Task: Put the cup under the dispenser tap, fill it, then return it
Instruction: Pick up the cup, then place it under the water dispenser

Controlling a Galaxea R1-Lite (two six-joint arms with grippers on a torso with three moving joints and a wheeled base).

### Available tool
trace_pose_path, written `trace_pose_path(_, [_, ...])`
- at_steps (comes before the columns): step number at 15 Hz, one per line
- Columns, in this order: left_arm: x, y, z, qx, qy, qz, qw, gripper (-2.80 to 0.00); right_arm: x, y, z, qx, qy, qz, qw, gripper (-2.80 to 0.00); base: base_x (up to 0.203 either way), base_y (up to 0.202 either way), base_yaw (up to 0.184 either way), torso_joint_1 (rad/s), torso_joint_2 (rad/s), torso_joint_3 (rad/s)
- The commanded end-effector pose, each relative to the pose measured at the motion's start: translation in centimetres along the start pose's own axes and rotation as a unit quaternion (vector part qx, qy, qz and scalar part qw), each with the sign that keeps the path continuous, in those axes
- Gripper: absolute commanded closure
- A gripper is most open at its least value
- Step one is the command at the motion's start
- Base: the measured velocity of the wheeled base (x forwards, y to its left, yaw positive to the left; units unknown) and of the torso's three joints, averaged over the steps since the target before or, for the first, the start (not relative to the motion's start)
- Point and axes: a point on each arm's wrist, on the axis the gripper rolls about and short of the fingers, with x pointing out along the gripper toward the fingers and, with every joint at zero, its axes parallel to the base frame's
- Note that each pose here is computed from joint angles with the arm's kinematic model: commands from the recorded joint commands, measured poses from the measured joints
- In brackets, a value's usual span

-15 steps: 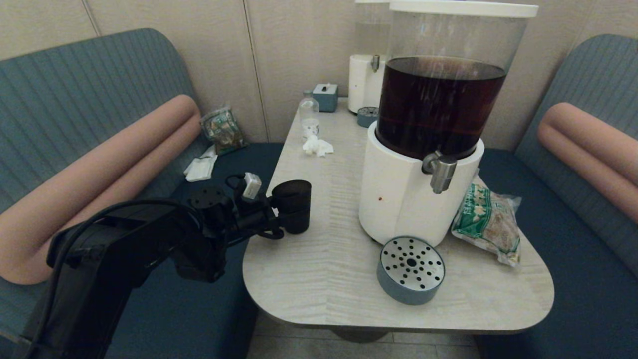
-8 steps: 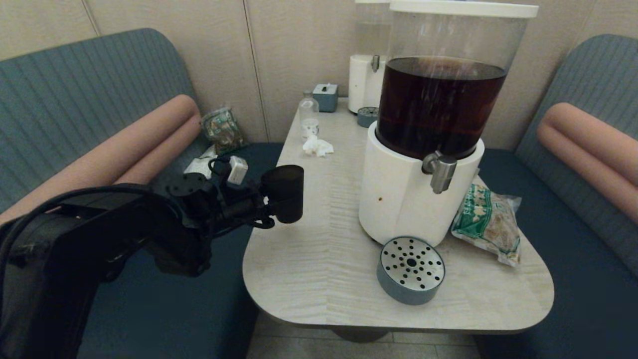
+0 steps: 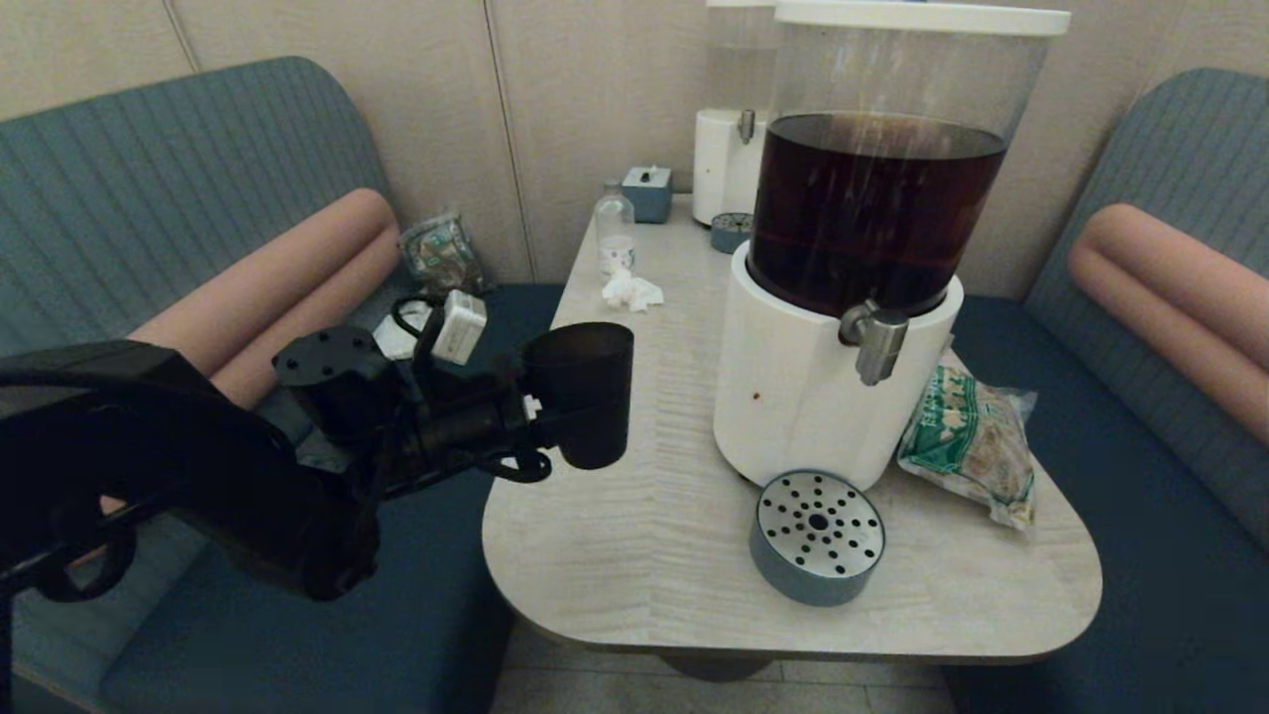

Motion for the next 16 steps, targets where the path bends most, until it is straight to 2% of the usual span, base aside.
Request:
trace_pose_path(1, [1.9, -3.9, 1.9, 0.006, -0.020, -0.033, 0.9992, 0.00, 0.0, 0.0, 0.0, 0.000, 0.000, 0.000, 1.000, 0.00, 0.000, 0.000, 0.000, 0.000, 0.00, 0.000])
trace_pose_path(3, [3.5, -5.2, 1.5, -0.005, -0.023, -0.045, 0.9987, 0.00, 0.0, 0.0, 0.0, 0.000, 0.000, 0.000, 1.000, 0.00, 0.000, 0.000, 0.000, 0.000, 0.00, 0.000])
trace_pose_path(5, [4.7, -5.5, 0.5, -0.014, -0.020, -0.057, 0.9981, 0.00, 0.0, 0.0, 0.0, 0.000, 0.000, 0.000, 1.000, 0.00, 0.000, 0.000, 0.000, 0.000, 0.00, 0.000])
trace_pose_path(10, [7.6, -5.0, -2.1, -0.026, -0.017, -0.061, 0.9977, 0.00, 0.0, 0.0, 0.0, 0.000, 0.000, 0.000, 1.000, 0.00, 0.000, 0.000, 0.000, 0.000, 0.00, 0.000])
trace_pose_path(13, [9.1, -4.1, -3.5, -0.024, -0.021, -0.065, 0.9974, 0.00, 0.0, 0.0, 0.0, 0.000, 0.000, 0.000, 1.000, 0.00, 0.000, 0.000, 0.000, 0.000, 0.00, 0.000])
trace_pose_path(16, [11.0, -4.1, -4.8, -0.026, -0.027, -0.078, 0.9963, 0.00, 0.0, 0.0, 0.0, 0.000, 0.000, 0.000, 1.000, 0.00, 0.000, 0.000, 0.000, 0.000, 0.00, 0.000])
